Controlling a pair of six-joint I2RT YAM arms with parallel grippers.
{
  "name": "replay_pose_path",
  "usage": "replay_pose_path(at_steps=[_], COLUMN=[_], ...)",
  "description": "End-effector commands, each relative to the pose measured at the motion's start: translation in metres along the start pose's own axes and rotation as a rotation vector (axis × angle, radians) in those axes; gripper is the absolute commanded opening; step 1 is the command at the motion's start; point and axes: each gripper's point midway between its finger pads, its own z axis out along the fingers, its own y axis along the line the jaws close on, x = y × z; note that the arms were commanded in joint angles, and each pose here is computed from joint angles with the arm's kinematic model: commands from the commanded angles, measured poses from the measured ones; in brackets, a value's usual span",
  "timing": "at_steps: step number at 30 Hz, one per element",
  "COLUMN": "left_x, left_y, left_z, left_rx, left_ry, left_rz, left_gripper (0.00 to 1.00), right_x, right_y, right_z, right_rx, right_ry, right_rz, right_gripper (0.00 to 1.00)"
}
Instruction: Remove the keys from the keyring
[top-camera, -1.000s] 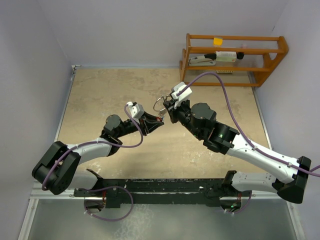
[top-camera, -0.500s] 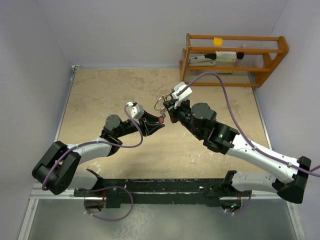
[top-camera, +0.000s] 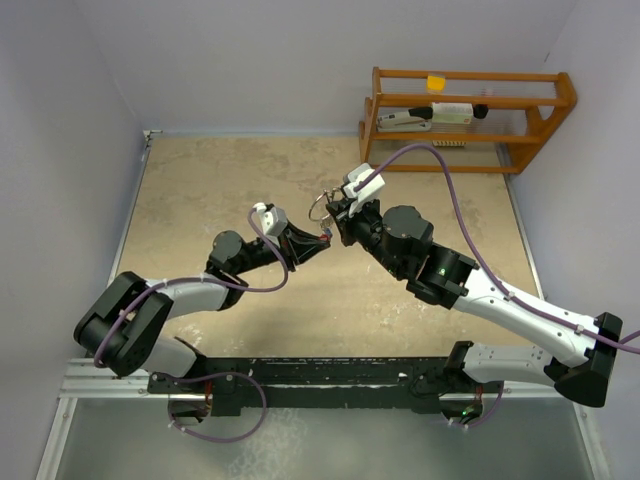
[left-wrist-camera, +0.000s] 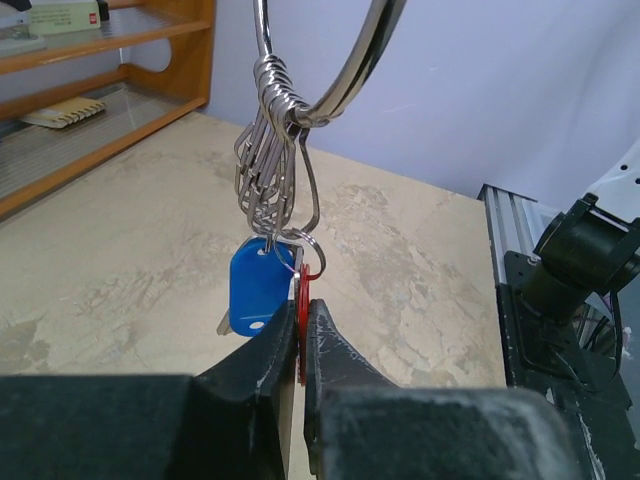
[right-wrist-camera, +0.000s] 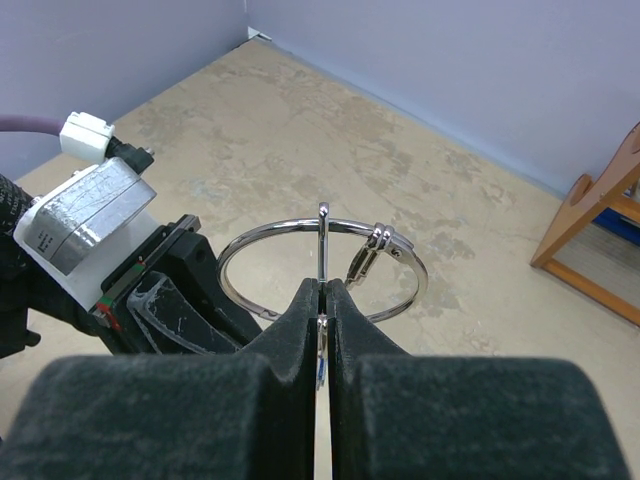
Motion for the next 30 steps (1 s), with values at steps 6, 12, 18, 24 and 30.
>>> replay_pose_path(at_steps=[6,12,18,24,30], left_x=[-0.017,-0.006,-0.001,-0.027,-0.063], left_y=[-0.009,0.014,0.062,0.064,0.063], left_z=[0.004,-0.001,-0.024,-0.029,-0.033], left_rx=[0.037,-0.093,-0.405,-0.47,-0.533], left_ry=[-0.054,0.041,0.277,0.33,0.256], left_rz=[0.039,0.043,0.093,0.089,0.111], left_gripper=[0.0,0.0,0.0,0.0,0.0], right_x=[-0.037,-0.027,-0.004,0.024,0.045], right_y=[-0.006,-0.013,-0.024,-0.026,-0.03], right_z=[-0.01,-0.01,-0.012,-0.005,-0.002], right_rx=[0.014,0.055,0.121,0.152,0.191], right_ry=[-0.115,-0.085,-0.034,0.022,0.065], right_rz=[0.048,0.027,0.015,-0.003,-0.014], right_gripper=[0.0,0.0,0.0,0.0,0.0])
